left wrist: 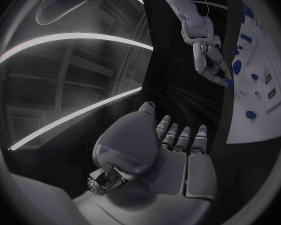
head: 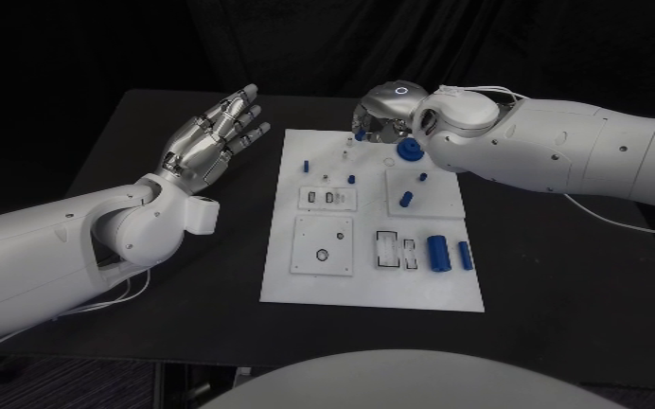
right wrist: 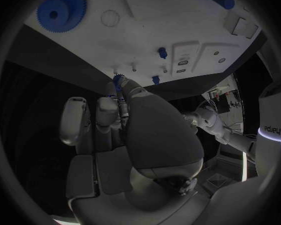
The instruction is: Assemble the parts on the task board
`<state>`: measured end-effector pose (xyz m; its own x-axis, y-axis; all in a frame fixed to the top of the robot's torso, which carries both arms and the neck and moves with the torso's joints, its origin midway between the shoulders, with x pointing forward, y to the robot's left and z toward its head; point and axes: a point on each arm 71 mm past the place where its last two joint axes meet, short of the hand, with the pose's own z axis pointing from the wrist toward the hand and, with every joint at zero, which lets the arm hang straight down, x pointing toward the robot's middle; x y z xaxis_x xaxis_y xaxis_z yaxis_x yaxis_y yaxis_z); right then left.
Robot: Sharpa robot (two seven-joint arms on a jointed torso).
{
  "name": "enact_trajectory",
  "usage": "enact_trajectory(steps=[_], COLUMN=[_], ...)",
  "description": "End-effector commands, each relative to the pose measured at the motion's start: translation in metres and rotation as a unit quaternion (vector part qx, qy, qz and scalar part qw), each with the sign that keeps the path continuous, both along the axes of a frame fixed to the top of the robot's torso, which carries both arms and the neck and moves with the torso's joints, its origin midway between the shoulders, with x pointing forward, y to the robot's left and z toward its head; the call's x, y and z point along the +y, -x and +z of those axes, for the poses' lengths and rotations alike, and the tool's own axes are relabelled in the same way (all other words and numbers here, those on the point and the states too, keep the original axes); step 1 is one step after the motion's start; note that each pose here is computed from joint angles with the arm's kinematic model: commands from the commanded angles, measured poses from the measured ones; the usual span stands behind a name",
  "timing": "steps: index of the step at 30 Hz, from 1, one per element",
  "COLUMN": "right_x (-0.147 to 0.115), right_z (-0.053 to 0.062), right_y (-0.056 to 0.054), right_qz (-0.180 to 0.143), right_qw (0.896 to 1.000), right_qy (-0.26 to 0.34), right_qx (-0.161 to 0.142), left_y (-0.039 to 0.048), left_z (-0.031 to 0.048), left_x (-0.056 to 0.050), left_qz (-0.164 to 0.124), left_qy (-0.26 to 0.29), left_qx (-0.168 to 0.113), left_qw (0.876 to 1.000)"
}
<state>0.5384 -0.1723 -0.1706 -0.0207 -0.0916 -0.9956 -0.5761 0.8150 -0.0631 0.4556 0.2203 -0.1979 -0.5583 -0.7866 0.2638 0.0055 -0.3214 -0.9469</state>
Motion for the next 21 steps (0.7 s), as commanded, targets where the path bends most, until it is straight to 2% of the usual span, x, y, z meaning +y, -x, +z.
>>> enact_trajectory(steps=[1,12,21], right_x=[0.004,0.016,0.018], right_z=[-0.002,-0.007,-0.011], right_y=[-0.004,-0.016,-0.019], right_qz=[0.005,-0.001,-0.006], right_qw=[1.000,1.000,1.000], right_qy=[0.001,0.011,0.015], right_qx=[0.000,0.002,0.006], left_y=[0.0005,0.0006,0.0007], left_z=[0.0019,0.0019,0.0018], left_x=[-0.002,-0.005,-0.006], left_qz=[-0.007,-0.009,-0.010], left_qy=[0.007,0.008,0.008], left_qx=[-0.005,-0.005,-0.004], left_qw=[1.000,1.000,1.000])
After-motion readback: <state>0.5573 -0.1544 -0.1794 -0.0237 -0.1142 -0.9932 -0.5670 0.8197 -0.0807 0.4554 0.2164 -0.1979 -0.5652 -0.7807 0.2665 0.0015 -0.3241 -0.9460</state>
